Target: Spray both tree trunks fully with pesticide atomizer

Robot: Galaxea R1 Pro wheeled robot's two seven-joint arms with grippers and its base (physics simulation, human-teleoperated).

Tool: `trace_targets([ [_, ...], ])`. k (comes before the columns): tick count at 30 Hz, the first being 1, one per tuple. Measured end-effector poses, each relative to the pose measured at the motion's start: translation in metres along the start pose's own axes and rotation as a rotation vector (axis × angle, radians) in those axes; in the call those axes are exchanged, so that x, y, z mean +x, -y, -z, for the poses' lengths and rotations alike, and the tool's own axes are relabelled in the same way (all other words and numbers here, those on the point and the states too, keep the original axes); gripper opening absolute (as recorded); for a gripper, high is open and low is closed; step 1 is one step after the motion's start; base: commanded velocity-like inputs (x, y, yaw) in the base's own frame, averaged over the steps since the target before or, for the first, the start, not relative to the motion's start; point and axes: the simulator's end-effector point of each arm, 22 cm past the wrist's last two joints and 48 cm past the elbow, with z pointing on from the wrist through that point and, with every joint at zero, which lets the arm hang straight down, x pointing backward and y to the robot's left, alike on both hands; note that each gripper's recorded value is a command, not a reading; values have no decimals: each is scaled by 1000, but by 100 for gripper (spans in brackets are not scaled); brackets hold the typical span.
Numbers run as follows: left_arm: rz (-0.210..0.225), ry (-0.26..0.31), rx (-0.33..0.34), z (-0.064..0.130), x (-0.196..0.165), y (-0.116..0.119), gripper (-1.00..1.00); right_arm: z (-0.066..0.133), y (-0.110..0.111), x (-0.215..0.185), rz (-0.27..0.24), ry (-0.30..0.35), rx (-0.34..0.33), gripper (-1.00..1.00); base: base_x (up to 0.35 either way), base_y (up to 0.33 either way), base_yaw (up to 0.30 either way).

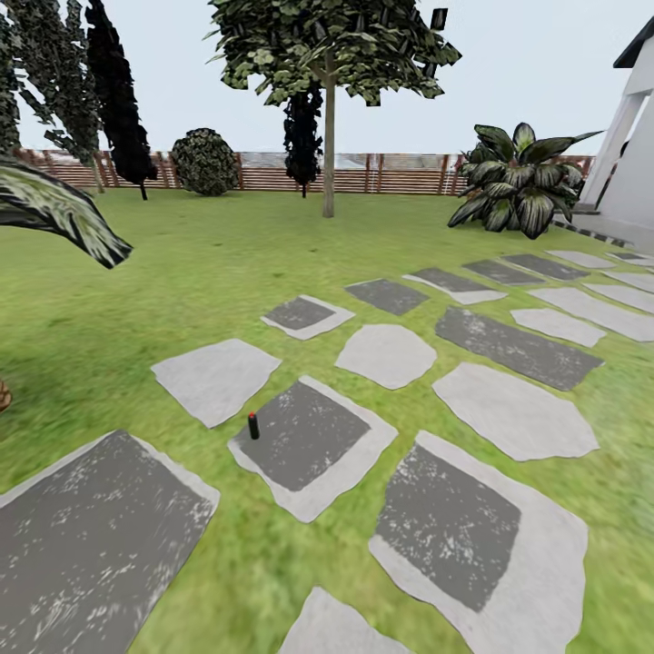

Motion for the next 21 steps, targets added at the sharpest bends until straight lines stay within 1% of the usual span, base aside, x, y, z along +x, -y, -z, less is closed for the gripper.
trace_targets([
  [21,0,0,0,0,0,0,100,0,0,-1,1,2,-1,100,284,-163,0],
])
